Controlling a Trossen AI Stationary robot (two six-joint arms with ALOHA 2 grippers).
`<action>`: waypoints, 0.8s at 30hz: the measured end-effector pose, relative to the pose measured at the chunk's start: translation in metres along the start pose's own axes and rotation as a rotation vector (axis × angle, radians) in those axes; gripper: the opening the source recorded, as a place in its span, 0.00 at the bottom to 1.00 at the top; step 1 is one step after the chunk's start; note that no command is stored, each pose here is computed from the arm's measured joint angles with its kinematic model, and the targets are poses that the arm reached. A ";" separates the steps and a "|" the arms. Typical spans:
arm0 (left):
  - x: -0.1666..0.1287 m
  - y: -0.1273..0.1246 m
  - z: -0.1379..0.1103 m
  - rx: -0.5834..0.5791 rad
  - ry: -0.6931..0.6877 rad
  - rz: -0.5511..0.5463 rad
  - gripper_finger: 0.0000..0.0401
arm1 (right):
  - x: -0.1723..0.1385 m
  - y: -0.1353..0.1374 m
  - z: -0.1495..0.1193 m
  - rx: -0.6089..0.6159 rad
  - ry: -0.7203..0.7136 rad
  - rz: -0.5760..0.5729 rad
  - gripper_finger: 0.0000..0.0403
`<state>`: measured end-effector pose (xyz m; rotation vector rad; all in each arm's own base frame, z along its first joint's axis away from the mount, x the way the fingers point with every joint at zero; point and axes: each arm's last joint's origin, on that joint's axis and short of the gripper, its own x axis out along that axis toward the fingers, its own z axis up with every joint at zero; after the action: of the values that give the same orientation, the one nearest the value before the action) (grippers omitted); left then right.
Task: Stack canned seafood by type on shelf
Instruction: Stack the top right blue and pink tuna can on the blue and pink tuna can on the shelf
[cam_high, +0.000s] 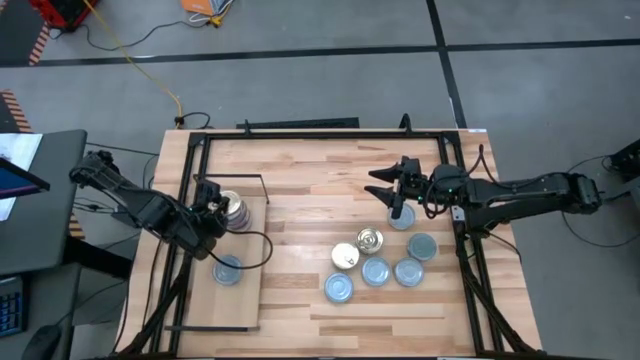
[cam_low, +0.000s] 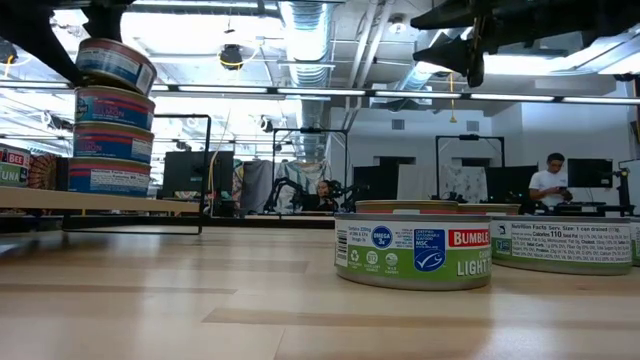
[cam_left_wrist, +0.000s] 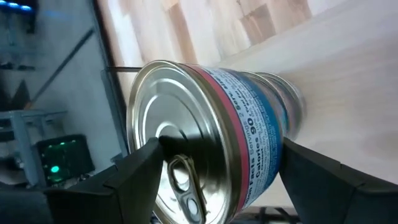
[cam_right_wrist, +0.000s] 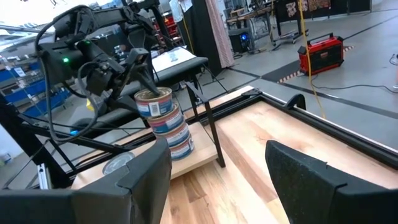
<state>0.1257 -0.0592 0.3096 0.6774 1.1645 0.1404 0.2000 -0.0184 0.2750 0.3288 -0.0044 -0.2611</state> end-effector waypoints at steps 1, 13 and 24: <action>-0.002 0.001 0.001 0.001 -0.004 -0.012 0.74 | 0.000 0.000 0.000 0.000 0.000 0.000 0.71; -0.012 0.014 0.003 -0.044 -0.022 -0.007 0.74 | 0.000 0.000 0.000 -0.001 -0.001 -0.001 0.71; -0.011 0.017 0.010 0.002 -0.069 0.032 0.74 | 0.000 -0.001 -0.001 -0.003 0.011 -0.004 0.71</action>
<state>0.1344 -0.0549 0.3297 0.6977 1.0881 0.1417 0.1999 -0.0186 0.2739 0.3269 0.0072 -0.2638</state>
